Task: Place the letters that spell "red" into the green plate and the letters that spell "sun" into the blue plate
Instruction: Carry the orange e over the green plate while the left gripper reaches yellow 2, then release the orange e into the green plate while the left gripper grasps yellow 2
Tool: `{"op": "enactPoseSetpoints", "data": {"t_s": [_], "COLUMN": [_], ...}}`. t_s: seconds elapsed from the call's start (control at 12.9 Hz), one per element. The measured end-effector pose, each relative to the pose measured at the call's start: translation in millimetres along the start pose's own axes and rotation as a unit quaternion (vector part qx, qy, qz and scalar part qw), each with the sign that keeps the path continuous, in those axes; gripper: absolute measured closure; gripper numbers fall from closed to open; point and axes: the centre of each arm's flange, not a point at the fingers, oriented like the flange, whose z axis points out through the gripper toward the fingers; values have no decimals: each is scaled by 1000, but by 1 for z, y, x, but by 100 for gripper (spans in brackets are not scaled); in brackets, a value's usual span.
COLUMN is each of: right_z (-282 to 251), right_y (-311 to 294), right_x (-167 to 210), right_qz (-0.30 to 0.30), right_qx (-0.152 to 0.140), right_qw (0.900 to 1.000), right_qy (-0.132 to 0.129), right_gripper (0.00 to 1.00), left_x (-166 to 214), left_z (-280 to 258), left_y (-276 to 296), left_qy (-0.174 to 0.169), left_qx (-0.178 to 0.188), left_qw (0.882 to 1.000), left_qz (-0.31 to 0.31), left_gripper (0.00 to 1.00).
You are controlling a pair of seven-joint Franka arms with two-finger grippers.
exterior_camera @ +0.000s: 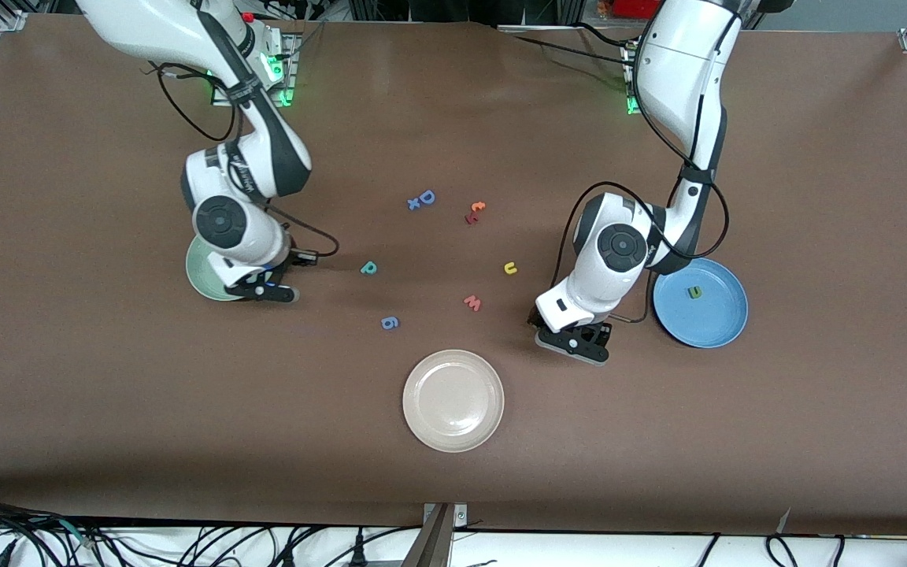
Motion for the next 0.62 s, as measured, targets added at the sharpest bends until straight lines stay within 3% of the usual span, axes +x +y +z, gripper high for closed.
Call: {"op": "enactPoseSetpoints", "data": {"t_s": [0.31,0.62], "right_z": [21,60], "right_y": [76,92], "right_x": [9,-13], "right_qz": [-41,-44], "right_qx": [-18,-24], "right_qw": [998,995], "right_qy": [-39,-82], "right_gripper": [72,72], "left_x": [3,-8], "left_z": [13,35], "left_y": [8,23], "left_qy": [-1,-19], "left_qx": [9,13], "left_qw": [1000,999], "left_qz": [10,24], "left_gripper": [0,0]}}
